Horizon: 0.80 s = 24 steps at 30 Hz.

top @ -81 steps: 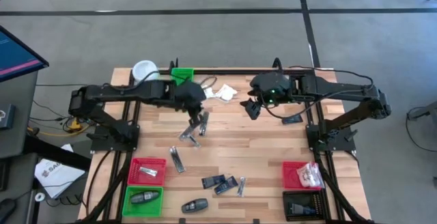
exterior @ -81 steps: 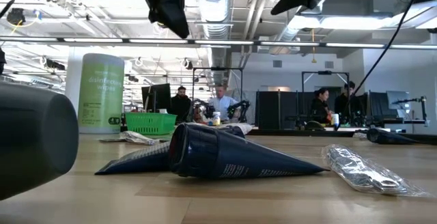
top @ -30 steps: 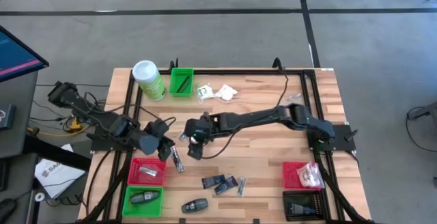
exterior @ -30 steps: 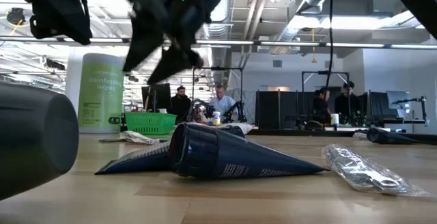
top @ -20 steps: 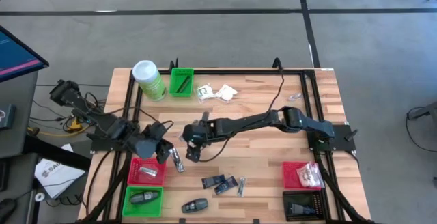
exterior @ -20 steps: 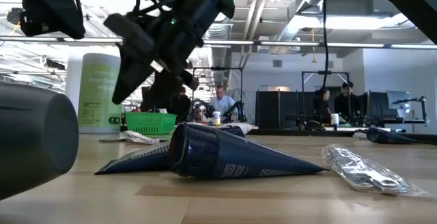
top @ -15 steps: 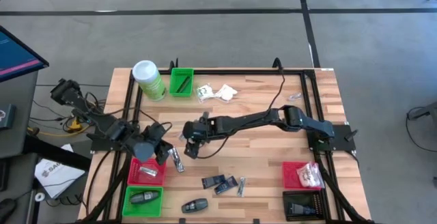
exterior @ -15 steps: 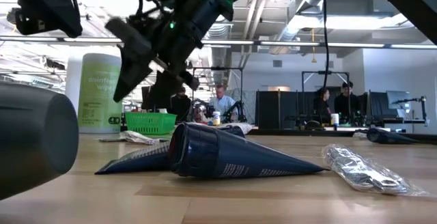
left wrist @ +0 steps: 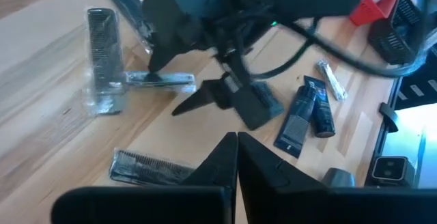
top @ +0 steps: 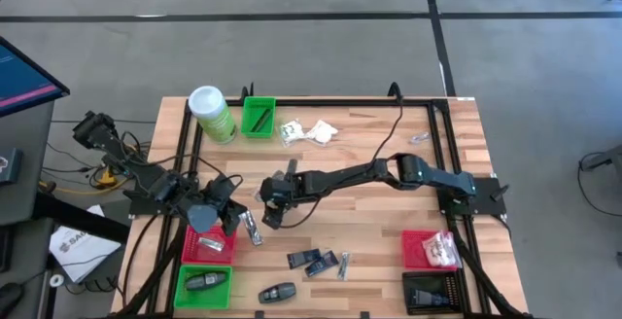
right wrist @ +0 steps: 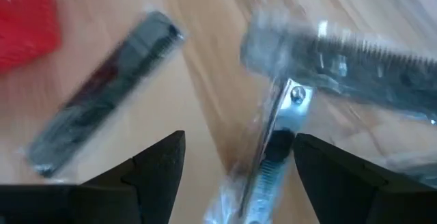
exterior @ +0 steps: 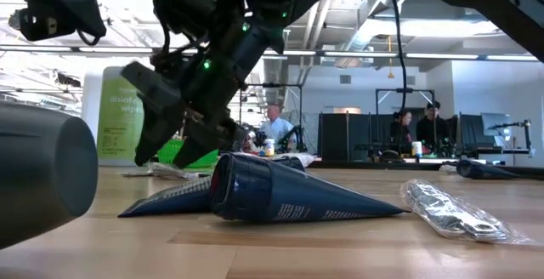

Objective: Pick & Place Travel size toiletries
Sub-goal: Put the nail cutter into the left red bin

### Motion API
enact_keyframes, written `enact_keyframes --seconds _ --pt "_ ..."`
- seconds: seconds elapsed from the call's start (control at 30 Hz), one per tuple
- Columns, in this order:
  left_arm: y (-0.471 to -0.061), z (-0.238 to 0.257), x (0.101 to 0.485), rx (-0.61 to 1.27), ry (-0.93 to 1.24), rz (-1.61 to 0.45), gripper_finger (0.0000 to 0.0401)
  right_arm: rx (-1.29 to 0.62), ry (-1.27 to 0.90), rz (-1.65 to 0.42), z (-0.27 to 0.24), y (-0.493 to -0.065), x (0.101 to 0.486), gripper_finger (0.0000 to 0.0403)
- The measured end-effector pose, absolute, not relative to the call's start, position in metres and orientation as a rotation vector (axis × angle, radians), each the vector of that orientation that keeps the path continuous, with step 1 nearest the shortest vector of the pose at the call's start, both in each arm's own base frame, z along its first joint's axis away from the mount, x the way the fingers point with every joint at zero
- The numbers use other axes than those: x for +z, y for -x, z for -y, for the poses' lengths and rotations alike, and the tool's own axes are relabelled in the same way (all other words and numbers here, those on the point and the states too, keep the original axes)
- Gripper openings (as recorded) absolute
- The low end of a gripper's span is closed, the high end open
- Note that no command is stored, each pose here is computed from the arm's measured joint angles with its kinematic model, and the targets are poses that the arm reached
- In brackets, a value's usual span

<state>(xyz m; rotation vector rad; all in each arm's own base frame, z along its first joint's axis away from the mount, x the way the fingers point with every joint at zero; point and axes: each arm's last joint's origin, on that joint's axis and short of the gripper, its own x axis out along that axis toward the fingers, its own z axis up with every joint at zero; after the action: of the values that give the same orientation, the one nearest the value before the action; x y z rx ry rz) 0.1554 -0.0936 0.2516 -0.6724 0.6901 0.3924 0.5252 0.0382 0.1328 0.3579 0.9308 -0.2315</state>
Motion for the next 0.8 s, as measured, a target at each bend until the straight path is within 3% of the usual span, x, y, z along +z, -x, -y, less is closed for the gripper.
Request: enact_keyframes --seconds 0.57,0.8 --pt "-0.157 0.094 0.253 0.384 0.685 -0.680 0.0004 -0.269 -0.388 -0.943 -0.021 -0.526 0.125 0.0263" --pt "-0.157 0.094 0.253 0.386 0.684 -0.676 0.0003 -0.252 -0.349 -0.966 -0.030 -0.524 0.124 0.0206"
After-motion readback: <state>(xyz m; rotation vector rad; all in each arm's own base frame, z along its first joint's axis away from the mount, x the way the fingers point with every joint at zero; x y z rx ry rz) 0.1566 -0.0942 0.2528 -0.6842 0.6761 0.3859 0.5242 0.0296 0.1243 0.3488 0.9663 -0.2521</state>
